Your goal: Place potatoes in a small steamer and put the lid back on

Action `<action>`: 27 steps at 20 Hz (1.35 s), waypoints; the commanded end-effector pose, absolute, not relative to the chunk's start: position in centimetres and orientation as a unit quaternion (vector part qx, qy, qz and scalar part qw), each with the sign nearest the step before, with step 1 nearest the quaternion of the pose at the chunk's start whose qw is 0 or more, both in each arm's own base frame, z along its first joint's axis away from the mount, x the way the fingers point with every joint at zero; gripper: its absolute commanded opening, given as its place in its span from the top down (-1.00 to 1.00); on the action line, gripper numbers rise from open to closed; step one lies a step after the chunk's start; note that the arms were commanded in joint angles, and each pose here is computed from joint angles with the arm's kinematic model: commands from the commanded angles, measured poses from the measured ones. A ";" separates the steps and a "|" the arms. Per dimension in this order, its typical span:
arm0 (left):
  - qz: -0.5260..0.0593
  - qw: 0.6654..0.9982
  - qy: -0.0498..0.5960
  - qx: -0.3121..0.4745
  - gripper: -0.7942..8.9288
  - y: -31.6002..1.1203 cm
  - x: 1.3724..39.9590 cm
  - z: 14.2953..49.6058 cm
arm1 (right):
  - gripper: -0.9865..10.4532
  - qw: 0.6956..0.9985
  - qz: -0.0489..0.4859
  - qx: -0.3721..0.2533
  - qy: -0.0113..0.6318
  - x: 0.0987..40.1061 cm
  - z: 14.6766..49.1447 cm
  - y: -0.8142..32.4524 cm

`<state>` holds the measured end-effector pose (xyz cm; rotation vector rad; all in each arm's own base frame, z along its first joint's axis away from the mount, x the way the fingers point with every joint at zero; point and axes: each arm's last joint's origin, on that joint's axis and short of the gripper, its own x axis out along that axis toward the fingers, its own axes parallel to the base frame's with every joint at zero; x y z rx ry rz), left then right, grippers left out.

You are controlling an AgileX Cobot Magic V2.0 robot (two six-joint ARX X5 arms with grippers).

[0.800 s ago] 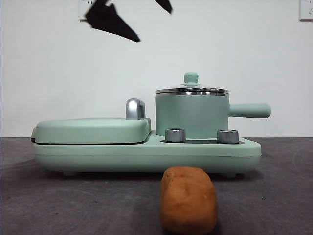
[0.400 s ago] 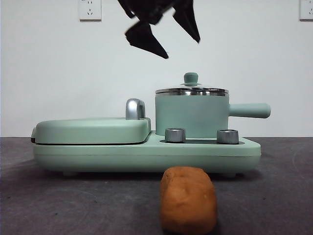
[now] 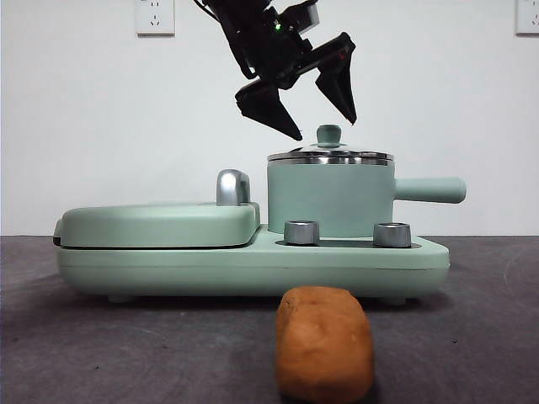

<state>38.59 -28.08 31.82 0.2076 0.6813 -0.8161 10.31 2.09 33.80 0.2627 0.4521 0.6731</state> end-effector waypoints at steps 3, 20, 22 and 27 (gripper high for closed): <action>-0.399 0.849 0.323 0.123 -0.08 -29.9 38.8 30.4 | -0.03 0.913 0.330 0.123 0.208 10.3 34.4 2.1; -0.374 0.852 0.327 0.166 0.61 -30.7 37.9 30.3 | -0.03 0.913 0.330 0.123 0.208 10.3 34.4 2.1; -0.374 0.852 0.326 0.165 0.70 -30.7 37.9 30.3 | -0.03 0.913 0.330 0.123 0.208 10.3 34.4 2.1; -0.375 0.858 0.314 0.160 0.81 -30.7 37.9 31.4 | -0.03 0.913 0.329 0.123 0.209 10.3 34.4 2.1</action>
